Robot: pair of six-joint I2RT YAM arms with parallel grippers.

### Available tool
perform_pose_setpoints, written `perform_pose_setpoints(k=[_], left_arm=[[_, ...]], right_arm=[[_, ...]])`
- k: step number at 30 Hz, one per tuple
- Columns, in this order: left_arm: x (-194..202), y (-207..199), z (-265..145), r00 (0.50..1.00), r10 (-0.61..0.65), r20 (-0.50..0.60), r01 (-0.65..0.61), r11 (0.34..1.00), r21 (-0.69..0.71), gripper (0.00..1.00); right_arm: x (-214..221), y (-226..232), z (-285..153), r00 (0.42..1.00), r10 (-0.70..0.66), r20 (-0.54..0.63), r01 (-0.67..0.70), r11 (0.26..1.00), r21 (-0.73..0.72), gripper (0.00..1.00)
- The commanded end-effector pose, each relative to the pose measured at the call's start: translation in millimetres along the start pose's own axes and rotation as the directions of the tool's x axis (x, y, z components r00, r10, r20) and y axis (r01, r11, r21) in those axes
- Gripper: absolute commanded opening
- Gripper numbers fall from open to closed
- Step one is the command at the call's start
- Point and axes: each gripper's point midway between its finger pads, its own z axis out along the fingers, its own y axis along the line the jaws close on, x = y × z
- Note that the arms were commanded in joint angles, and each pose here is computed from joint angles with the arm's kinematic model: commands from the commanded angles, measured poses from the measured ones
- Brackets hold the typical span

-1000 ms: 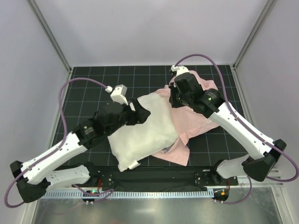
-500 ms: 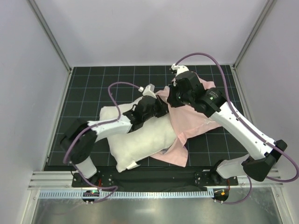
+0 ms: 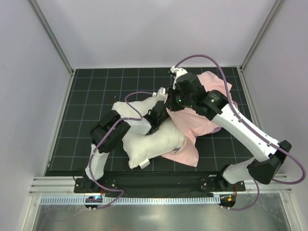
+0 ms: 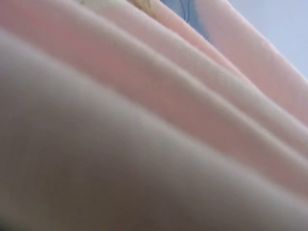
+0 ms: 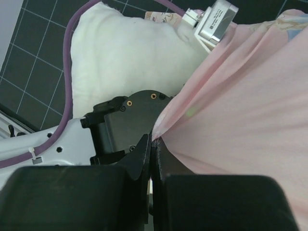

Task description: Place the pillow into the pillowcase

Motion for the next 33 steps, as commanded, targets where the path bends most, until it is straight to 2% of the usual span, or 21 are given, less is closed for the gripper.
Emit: perform_pose_setpoints(k=[1,3,4,6,7,8,10,16,17,21,27,29,30,33], left_arm=[[-25.9,-3.9,-20.8,0.997,0.061,0.039,-0.059,0.997,-0.056,0.02],[-24.7,6.6,-39.3,0.993,0.115,0.003,-0.113,0.985,-0.127,0.08],[-31.1,-10.0,-51.2,0.991,0.131,0.005,-0.129,0.984,-0.12,0.12],[-34.0,-17.5,-67.4,0.988,0.155,-0.008,-0.154,0.979,-0.137,0.27],[-29.1,-3.5,-79.6,0.986,0.161,-0.041,-0.166,0.967,-0.191,0.34],[-35.0,-22.1,-90.3,0.986,0.163,-0.037,-0.167,0.971,-0.173,0.51],[-30.7,-7.2,-110.5,0.974,0.199,-0.113,-0.223,0.936,-0.272,0.62],[-52.3,1.1,-185.1,0.943,0.304,-0.135,-0.332,0.853,-0.402,0.77],[-53.9,11.5,-203.5,0.934,0.316,-0.166,-0.357,0.818,-0.452,0.82],[-92.5,-1.0,-270.8,0.899,0.418,-0.131,-0.42,0.737,-0.529,0.97],[-133.6,28.2,-361.0,0.901,0.427,-0.082,-0.372,0.659,-0.654,1.0],[-136.1,36.6,-377.1,0.903,0.425,-0.067,-0.356,0.649,-0.673,1.0],[-130.2,53.0,-385.7,0.908,0.41,-0.089,-0.351,0.626,-0.696,1.0],[-118.3,61.5,-390.9,0.934,0.352,-0.059,-0.295,0.669,-0.683,1.0]], right_arm=[[-56.2,50.7,-57.7,0.972,0.062,0.225,-0.012,0.977,-0.215,0.04],[-60.2,42.0,-65.5,0.966,0.073,0.248,-0.023,0.979,-0.202,0.04],[-64.1,32.5,-66.0,0.96,0.082,0.267,-0.038,0.985,-0.167,0.04],[-67.1,18.2,-64.6,0.956,0.097,0.277,-0.061,0.989,-0.136,0.04],[-68.2,13.2,-63.8,0.955,0.1,0.281,-0.067,0.99,-0.127,0.04],[-69.8,7.6,-62.8,0.953,0.106,0.285,-0.075,0.99,-0.117,0.04],[-70.2,2.4,-57.7,0.953,0.11,0.282,-0.083,0.991,-0.105,0.04],[-64.9,-2.6,-42.3,0.956,0.114,0.269,-0.092,0.992,-0.092,0.04],[-61.4,-4.1,-36.8,0.959,0.113,0.259,-0.093,0.992,-0.086,0.04],[-52.3,-8.8,-19.0,0.969,0.098,0.225,-0.086,0.994,-0.063,0.04],[-34.4,-13.0,2.4,0.983,0.083,0.163,-0.076,0.996,-0.048,0.04],[-28.0,-7.3,5.7,0.987,0.078,0.138,-0.067,0.994,-0.082,0.04],[-24.8,-7.7,9.8,0.989,0.075,0.126,-0.065,0.995,-0.079,0.04],[-17.9,-7.7,15.4,0.992,0.063,0.107,-0.055,0.996,-0.074,0.04]])
